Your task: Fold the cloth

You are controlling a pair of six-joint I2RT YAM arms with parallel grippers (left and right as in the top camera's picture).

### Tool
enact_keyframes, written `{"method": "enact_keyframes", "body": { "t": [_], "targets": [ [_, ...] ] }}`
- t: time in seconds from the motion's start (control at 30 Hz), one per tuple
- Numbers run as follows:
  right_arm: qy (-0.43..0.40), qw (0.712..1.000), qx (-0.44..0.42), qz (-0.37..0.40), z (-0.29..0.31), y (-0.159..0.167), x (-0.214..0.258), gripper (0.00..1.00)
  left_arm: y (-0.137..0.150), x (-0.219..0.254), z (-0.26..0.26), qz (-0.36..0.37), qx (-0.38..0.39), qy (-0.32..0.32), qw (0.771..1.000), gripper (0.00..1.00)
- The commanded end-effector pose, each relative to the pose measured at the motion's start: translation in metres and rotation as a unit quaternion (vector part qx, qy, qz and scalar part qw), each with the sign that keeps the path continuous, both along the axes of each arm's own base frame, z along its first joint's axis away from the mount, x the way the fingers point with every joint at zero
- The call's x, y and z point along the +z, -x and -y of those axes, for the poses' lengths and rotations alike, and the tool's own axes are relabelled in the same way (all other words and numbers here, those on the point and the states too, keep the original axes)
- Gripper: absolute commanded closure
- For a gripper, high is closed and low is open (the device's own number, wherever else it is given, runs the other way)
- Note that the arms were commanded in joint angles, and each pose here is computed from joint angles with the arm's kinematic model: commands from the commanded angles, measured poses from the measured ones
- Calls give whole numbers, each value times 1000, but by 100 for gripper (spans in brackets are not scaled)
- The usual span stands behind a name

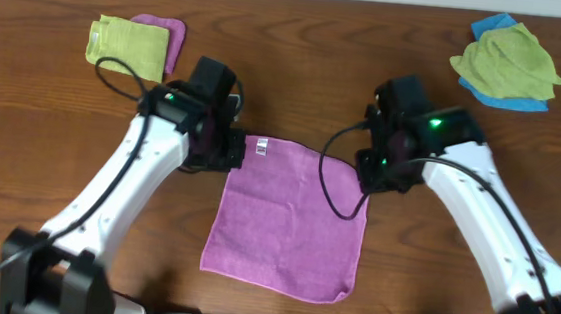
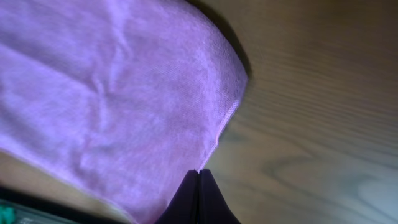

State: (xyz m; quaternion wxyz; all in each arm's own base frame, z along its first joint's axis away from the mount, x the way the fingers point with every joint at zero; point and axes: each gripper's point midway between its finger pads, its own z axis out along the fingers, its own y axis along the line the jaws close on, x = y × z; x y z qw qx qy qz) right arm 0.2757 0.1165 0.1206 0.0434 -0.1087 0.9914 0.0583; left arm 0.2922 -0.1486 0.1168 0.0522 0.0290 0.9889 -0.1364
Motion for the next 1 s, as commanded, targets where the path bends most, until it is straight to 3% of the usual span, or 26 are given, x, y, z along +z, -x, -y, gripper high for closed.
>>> {"method": "enact_keyframes", "body": {
  "t": [0.0, 0.47, 0.97],
  "targets": [
    [-3, 1000, -4, -25, 0, 10, -24, 99, -7, -22, -2, -12, -2, -15, 1000, 94],
    [-22, 998, -2, -53, -11, 7, -71, 99, -26, -78, 32, -33, -30, 8, 999, 94],
    [2, 998, -17, -68, -8, -2, -103, 99, -41, -90, 25, -9, -24, -24, 999, 94]
  ]
}}
